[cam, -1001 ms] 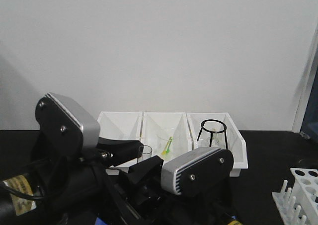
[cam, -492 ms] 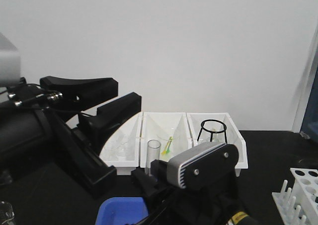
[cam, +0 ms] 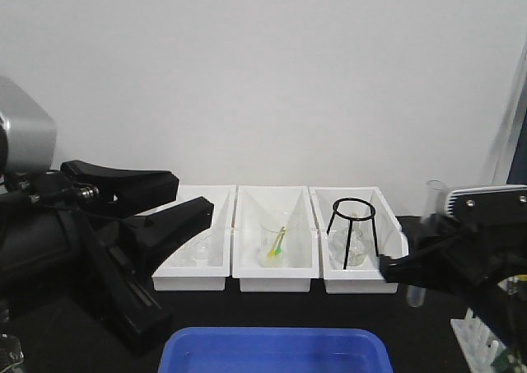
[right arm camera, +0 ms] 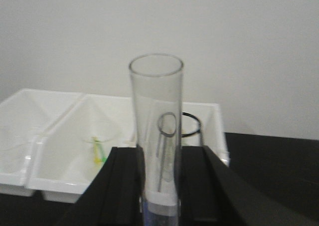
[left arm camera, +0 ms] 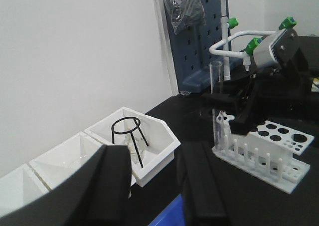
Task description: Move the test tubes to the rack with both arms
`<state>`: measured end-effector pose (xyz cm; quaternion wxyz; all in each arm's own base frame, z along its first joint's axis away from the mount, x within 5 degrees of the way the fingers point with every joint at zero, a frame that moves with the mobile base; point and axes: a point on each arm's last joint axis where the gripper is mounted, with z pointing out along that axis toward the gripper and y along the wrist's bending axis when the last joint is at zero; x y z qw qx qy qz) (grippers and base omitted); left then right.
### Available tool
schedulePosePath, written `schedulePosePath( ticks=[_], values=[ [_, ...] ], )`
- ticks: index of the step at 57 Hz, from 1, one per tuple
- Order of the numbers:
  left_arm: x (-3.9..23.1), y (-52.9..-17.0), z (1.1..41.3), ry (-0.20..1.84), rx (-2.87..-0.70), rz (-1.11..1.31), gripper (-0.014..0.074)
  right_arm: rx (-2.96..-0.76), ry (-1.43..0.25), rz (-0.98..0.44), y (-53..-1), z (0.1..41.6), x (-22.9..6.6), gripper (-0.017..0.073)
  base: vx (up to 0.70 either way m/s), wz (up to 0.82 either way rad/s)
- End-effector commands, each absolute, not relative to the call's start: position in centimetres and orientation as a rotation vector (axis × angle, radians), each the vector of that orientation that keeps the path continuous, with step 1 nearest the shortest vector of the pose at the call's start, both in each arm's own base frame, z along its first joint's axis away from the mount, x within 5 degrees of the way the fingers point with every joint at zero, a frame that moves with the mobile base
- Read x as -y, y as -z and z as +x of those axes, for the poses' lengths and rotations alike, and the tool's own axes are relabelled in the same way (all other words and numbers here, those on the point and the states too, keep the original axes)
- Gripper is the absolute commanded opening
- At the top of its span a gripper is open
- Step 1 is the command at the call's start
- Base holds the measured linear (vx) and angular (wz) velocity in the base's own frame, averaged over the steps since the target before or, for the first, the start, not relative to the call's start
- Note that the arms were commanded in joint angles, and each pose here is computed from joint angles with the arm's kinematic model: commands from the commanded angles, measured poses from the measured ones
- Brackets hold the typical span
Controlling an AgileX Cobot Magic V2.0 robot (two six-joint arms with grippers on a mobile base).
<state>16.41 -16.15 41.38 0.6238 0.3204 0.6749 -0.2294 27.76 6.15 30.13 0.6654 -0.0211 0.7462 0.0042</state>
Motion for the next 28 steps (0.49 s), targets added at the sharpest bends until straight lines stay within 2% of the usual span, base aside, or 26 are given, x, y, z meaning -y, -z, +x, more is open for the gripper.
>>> schedulePosePath(
  ticks=[1,2,5,28],
  values=[
    [15.7,-43.6,16.1,0.543,-1.447,0.674,0.0366,-1.597,0.094,0.05,-32.0,28.0,-2.9,-0.0007,0.0,0.0],
    [15.7,-43.6,16.1,0.543,-1.45,0.675,0.0366,-1.603,0.157,0.129,-32.0,28.2,-0.3,-0.0007,0.0,0.0],
    [15.7,-43.6,16.1,0.543,-1.45,0.675,0.0366,-1.606,0.185,0.159,-31.9,28.2,0.8,-0.0007,0.0,0.0],
    [15.7,-43.4,16.1,0.519,-1.46,0.703,0.0366,-1.654,0.279,0.283,-31.4,27.7,5.4,-0.0006,0.0,0.0]
  ],
)
